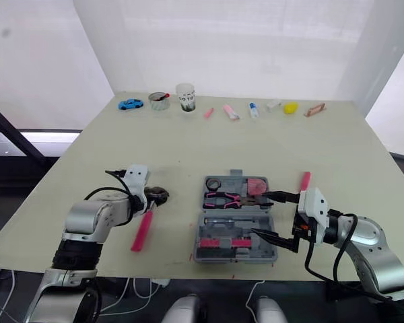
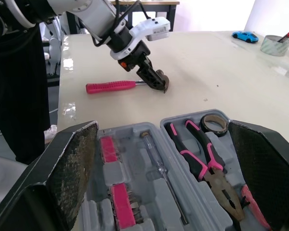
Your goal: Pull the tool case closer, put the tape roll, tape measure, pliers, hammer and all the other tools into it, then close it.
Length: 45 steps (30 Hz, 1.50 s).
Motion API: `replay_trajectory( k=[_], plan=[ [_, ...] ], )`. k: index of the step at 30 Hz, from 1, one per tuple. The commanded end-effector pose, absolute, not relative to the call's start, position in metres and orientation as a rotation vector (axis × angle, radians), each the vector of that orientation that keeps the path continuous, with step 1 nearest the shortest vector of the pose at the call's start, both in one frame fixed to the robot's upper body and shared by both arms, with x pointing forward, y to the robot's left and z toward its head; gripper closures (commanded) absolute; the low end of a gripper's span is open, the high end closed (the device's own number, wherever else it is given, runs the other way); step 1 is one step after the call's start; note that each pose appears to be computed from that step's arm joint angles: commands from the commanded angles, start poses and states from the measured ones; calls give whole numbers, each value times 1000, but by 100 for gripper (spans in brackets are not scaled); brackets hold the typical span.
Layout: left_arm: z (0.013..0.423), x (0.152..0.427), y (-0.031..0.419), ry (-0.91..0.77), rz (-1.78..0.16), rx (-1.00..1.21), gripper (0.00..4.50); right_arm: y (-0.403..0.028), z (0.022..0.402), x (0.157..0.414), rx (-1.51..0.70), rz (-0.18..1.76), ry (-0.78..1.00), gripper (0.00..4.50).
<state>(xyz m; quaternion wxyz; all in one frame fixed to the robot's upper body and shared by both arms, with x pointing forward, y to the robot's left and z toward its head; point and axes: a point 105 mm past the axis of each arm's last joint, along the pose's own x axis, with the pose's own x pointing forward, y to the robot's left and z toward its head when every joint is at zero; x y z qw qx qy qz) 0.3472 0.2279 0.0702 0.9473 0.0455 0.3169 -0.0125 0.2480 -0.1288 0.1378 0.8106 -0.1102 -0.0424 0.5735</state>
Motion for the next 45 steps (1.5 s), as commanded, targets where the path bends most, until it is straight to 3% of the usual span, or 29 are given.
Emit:
replay_trajectory(
  k=[1, 9, 20, 23, 28, 29, 45],
  plan=[
    [87, 343, 230, 539, -20, 122, 1, -127, 144, 248, -250, 1226, -127, 0],
    [80, 340, 225, 381, 47, 114, 1, -126, 146, 251, -245, 1225, -137, 0],
    [58, 338, 236, 304, 160, 101, 1, -125, 147, 253, -239, 1230, -139, 0],
    [56, 341, 234, 299, 138, 89, 88, -123, 148, 254, -238, 1235, -142, 0],
    [49, 343, 225, 327, 89, 76, 319, -124, 149, 255, -238, 1231, -144, 0],
    [48, 344, 224, 328, 86, 76, 342, -124, 148, 254, -237, 1231, -142, 0],
    [46, 353, 223, 323, 75, 56, 342, -119, 153, 252, -227, 1237, -150, 0]
  ],
)
